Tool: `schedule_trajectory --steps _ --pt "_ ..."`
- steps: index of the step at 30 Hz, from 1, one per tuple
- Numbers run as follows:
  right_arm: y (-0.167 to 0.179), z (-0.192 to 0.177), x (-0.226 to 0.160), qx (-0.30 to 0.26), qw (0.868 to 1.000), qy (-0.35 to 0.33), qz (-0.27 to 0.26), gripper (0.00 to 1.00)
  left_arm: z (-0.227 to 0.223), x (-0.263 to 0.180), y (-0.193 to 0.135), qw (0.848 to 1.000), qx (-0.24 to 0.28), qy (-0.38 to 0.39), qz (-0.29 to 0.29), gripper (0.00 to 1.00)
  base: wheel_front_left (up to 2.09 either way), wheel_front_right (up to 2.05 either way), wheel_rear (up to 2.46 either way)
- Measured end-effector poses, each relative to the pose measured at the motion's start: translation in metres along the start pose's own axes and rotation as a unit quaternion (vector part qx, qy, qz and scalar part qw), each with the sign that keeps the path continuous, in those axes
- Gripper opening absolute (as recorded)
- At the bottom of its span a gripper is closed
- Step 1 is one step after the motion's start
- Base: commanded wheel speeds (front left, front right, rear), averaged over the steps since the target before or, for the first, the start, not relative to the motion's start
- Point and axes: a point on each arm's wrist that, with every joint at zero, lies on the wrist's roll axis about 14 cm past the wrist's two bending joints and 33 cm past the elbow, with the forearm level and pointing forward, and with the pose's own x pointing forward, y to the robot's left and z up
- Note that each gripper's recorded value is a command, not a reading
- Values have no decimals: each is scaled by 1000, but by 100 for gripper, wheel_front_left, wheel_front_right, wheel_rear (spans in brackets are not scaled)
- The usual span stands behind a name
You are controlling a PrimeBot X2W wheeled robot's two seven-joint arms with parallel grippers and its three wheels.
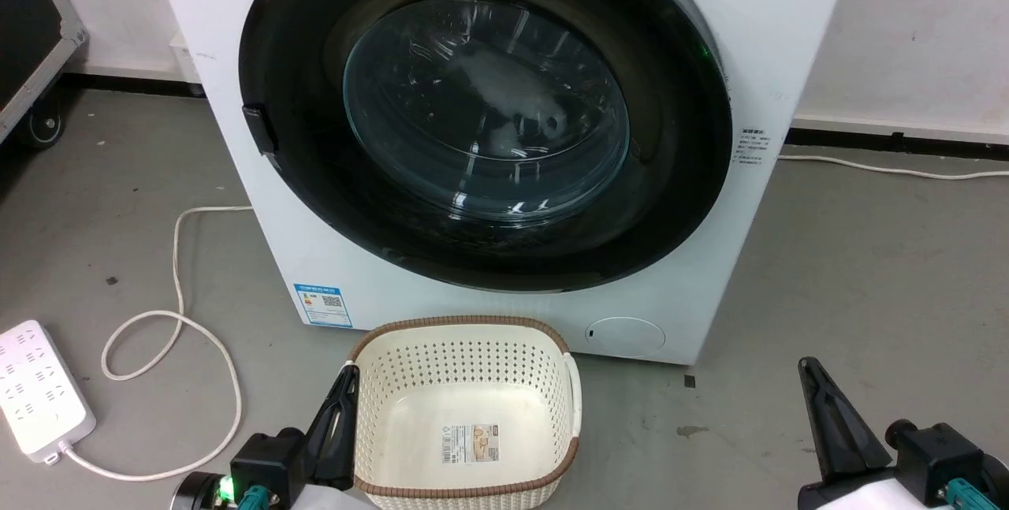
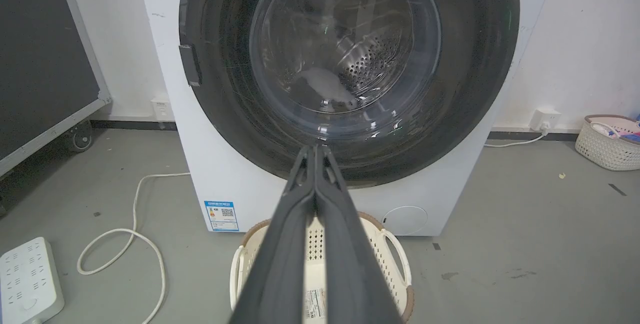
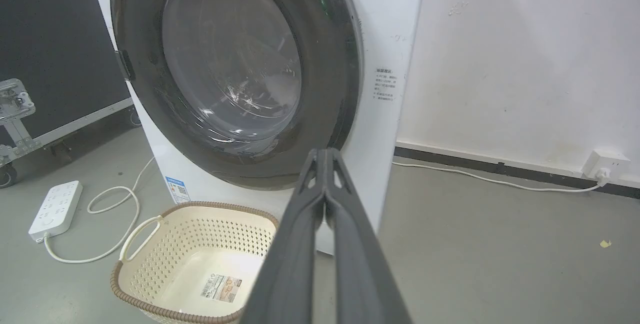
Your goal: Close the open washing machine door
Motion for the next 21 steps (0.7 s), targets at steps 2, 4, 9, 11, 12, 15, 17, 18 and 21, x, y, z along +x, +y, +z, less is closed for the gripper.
schedule_trajectory --steps 2,4,9,11,12,15,17,18,21 --pt "1 0 0 0 1000 1 1 0 0 0 1 1000 1 1 1 0 0 0 0" --pt "1 0 0 0 1000 2 1 0 1 0 1 1000 2 1 2 0 0 0 0" --pt "2 -1 2 0 1000 8 3 0 -1 1 3 1000 4 7 6 0 0 0 0" --pt "3 -2 2 -2 1000 11 4 0 -1 1 4 1000 5 8 7 0 0 0 0" --pt "3 -2 2 -3 1000 12 5 0 -1 1 4 1000 6 8 7 0 0 0 0" --pt "3 -3 3 -3 1000 14 6 0 -1 2 5 1000 7 11 10 0 0 0 0" --pt "4 -3 3 -3 1000 16 7 0 -1 2 6 1000 8 12 12 0 0 0 0" --pt "4 -3 3 -3 1000 16 7 0 -1 2 7 1000 8 12 13 0 0 0 0" --pt "5 -4 3 -3 1000 19 8 0 -1 2 8 1000 12 15 15 0 0 0 0"
